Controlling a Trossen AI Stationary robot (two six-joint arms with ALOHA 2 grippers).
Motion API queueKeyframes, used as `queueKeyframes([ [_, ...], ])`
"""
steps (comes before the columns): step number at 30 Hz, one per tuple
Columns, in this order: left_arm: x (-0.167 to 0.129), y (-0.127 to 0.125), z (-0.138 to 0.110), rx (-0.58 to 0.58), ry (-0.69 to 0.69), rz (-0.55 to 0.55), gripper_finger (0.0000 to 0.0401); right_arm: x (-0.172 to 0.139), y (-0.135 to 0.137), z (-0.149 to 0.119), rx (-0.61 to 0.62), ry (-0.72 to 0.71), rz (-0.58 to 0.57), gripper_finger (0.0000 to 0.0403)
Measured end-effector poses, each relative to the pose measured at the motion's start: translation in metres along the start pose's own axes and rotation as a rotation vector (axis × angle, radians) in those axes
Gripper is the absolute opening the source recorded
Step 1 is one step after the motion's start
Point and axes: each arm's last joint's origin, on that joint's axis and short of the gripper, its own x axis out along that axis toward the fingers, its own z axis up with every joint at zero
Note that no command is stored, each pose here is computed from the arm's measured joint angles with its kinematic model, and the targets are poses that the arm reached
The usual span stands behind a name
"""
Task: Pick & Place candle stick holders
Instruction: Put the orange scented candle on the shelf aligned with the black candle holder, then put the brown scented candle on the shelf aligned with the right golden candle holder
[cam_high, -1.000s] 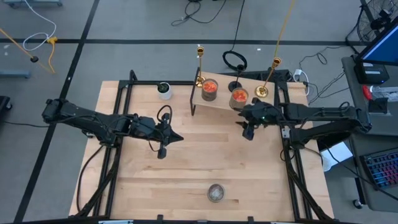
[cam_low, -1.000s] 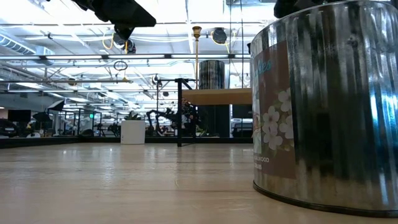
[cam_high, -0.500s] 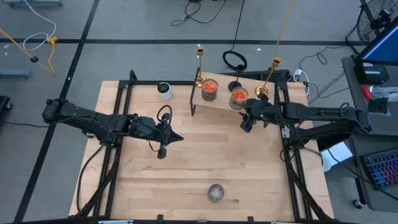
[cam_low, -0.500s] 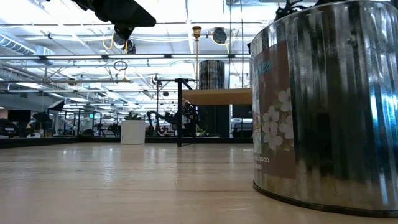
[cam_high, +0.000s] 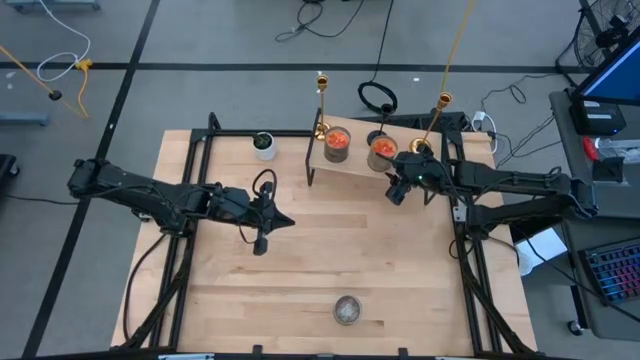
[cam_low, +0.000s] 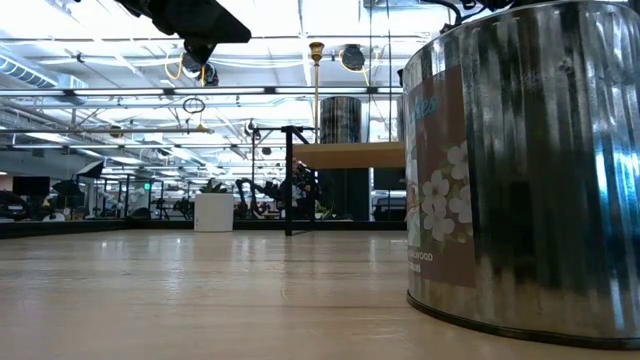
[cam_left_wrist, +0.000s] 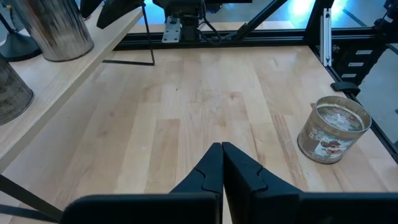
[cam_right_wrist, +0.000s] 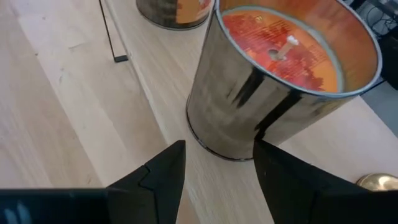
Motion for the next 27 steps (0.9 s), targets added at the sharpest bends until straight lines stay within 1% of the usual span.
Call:
queueKeyframes([
  [6,0.000,0.000,0.000,0.006,0.000,0.000,0.0021,0.000,0.000,0.000,-0.020,0.000,0.003,0.0182],
  [10,0.000,0.000,0.000,0.023,0.000,0.000,0.0020,-0.002,0.005,-0.001,-0.040,-0.004,0.024,0.0181],
  [13,0.000,0.000,0.000,0.023,0.000,0.000,0.0012,-0.006,0.016,-0.001,-0.077,-0.014,0.136,0.0181],
  [16,0.000,0.000,0.000,0.006,0.000,-0.001,0.0004,-0.013,0.031,0.000,-0.046,-0.041,0.279,0.0181],
  [18,0.000,0.000,0.000,-0.005,0.002,-0.001,0.0005,-0.019,0.042,-0.001,-0.049,-0.045,0.376,0.0181],
  [20,0.003,0.000,-0.001,0.000,0.010,-0.001,0.0012,-0.026,0.054,-0.003,-0.080,-0.050,0.473,0.0181],
  [24,0.005,0.000,-0.003,-0.003,0.019,-0.001,0.0017,-0.032,0.083,-0.009,-0.112,-0.045,0.596,0.0181],
  [27,0.008,-0.001,-0.006,-0.010,0.043,-0.004,0.0005,-0.033,0.108,-0.015,-0.122,-0.035,0.664,0.0181],
])
